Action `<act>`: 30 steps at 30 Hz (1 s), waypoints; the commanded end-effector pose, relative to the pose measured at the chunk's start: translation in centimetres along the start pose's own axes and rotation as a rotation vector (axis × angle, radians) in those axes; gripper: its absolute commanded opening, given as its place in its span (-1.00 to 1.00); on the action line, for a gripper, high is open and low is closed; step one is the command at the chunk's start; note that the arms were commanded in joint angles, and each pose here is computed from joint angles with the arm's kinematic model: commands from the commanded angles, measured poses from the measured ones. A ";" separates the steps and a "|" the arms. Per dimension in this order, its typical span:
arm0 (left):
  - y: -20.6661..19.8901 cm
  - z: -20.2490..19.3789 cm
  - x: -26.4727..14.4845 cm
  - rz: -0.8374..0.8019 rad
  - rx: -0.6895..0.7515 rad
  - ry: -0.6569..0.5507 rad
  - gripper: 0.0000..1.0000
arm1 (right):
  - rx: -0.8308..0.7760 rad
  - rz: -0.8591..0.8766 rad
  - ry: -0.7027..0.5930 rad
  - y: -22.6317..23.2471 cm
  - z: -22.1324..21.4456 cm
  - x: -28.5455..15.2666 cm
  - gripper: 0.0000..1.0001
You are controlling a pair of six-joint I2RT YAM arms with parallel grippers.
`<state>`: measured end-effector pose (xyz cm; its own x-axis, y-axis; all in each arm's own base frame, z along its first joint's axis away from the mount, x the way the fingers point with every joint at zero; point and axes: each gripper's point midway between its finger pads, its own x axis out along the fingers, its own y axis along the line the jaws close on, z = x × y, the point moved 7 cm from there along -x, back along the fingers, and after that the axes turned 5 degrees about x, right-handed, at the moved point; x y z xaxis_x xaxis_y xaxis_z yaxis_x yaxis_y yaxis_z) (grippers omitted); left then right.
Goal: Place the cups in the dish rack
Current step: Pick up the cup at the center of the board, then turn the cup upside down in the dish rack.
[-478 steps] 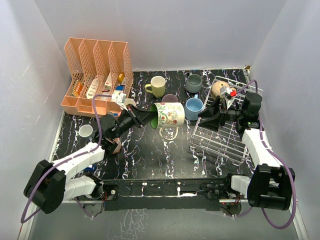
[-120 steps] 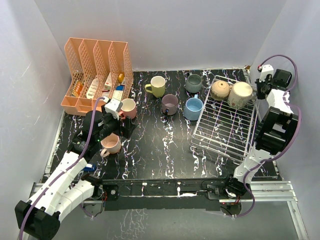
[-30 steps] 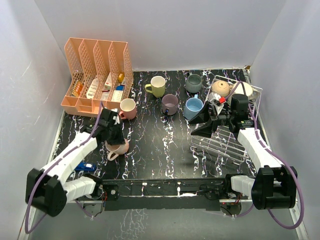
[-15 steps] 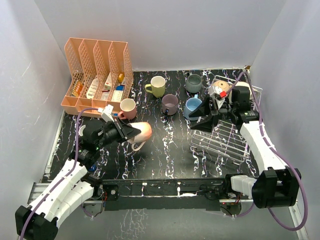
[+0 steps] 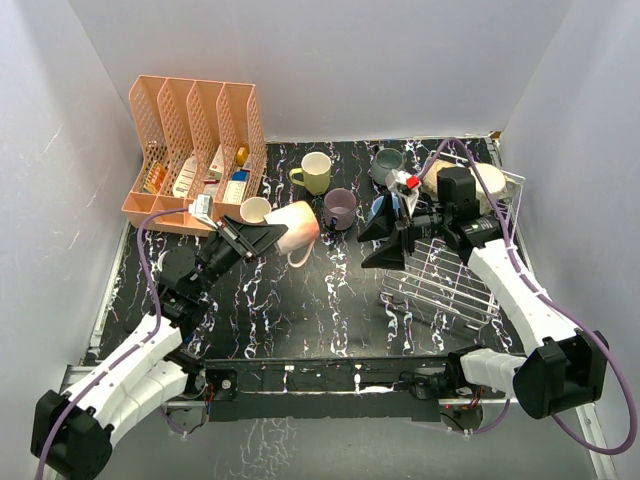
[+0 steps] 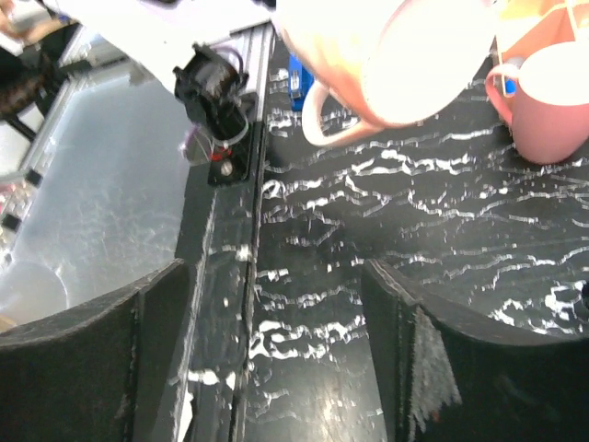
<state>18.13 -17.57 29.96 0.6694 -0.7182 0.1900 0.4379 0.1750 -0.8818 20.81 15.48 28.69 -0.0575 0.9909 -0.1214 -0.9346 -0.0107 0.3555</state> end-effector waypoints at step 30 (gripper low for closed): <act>-10.2 -0.7 7.5 -0.449 -0.092 -0.267 -1.00 | 0.355 0.073 -0.313 -0.1 3.2 3.4 0.39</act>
<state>19.69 -26.91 33.49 0.6323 -0.6571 0.4104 0.5286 -0.0213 -0.8486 22.44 19.15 28.96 0.0572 0.9931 0.1023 -0.6912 -0.0346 0.7218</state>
